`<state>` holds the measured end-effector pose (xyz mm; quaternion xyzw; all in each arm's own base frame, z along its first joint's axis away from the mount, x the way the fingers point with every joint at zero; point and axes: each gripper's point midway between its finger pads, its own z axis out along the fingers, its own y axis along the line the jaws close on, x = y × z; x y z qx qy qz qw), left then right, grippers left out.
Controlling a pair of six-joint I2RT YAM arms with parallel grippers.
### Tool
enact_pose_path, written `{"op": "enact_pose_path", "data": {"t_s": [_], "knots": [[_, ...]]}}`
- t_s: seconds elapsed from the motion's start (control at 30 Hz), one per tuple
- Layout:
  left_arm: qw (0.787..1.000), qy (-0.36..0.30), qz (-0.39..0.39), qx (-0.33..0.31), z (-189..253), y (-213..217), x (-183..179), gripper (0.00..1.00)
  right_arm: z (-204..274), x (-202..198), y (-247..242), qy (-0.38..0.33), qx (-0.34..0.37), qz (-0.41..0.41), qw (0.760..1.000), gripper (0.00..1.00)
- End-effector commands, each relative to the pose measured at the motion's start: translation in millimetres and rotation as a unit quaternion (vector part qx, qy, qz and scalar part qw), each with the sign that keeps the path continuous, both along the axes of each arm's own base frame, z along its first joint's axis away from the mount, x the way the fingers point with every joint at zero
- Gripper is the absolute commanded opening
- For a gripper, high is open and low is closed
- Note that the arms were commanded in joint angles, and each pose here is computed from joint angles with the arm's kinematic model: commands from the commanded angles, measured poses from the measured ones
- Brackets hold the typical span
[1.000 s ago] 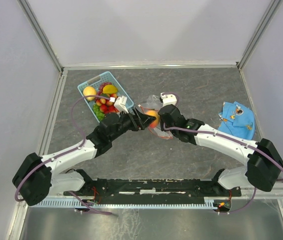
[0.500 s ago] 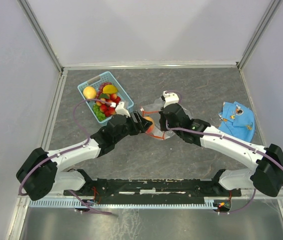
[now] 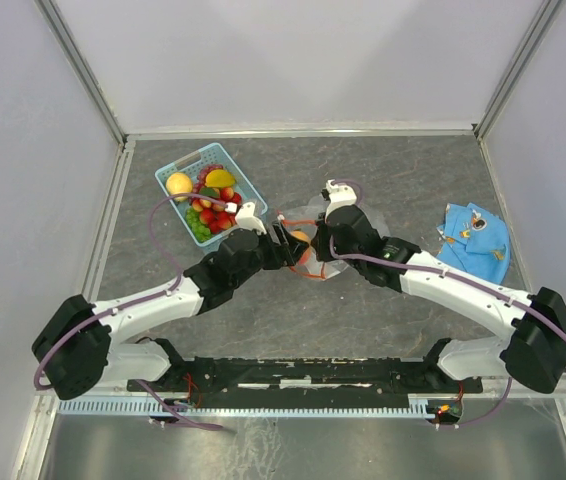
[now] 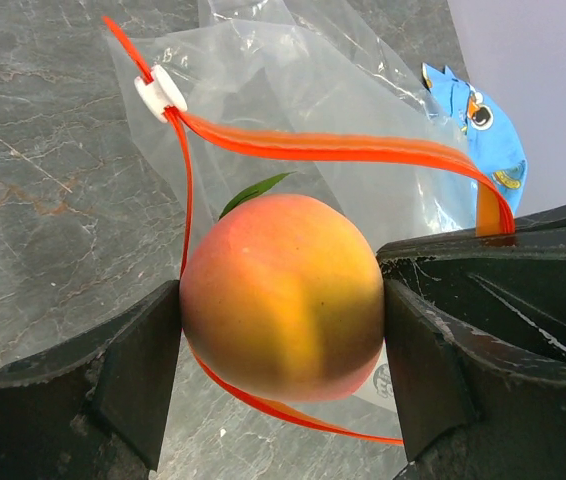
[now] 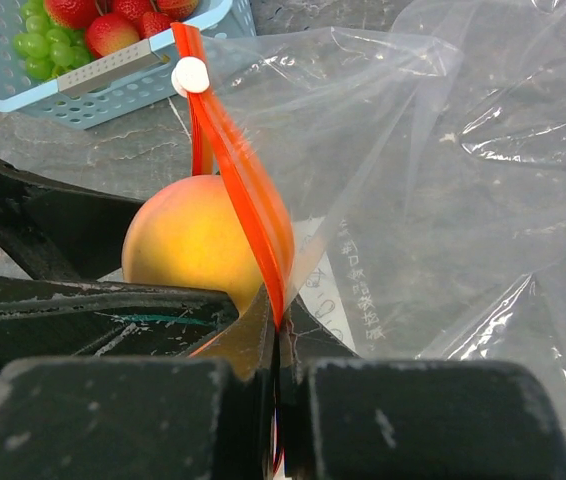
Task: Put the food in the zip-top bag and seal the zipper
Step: Place the fake fruit in the zipper food storage bag.
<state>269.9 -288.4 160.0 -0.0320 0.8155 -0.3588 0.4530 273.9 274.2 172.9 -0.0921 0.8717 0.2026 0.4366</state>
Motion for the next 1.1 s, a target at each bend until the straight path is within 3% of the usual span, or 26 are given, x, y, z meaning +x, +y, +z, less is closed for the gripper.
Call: {"op": "enact_pose_path", "data": {"t_s": [0.0, 0.2, 0.63, 0.87, 0.97, 1.07], "knots": [[0.998, -0.063, 0.007, -0.002, 38, 1, 8, 0.59, 24, 6, 19, -0.012, 0.057, 0.008, 0.998, 0.02], [0.996, -0.080, -0.008, 0.028, 41, 3, 8, 0.60, 27, 2, 28, -0.006, 0.077, 0.025, 0.997, 0.02], [0.986, -0.043, 0.075, 0.146, 4, 40, 24, 0.62, 40, -5, 37, -0.013, 0.113, 0.054, 0.992, 0.02], [0.965, -0.036, 0.141, 0.218, 1, 73, 28, 0.63, 27, -2, 28, -0.012, 0.093, 0.033, 0.995, 0.02], [0.966, -0.039, 0.141, 0.215, 6, 77, 25, 0.66, 23, -1, 27, -0.012, 0.094, 0.027, 0.995, 0.02], [0.978, -0.049, 0.109, 0.171, 19, 64, 18, 0.68, 22, -1, 32, -0.008, 0.097, 0.034, 0.995, 0.02]]}}
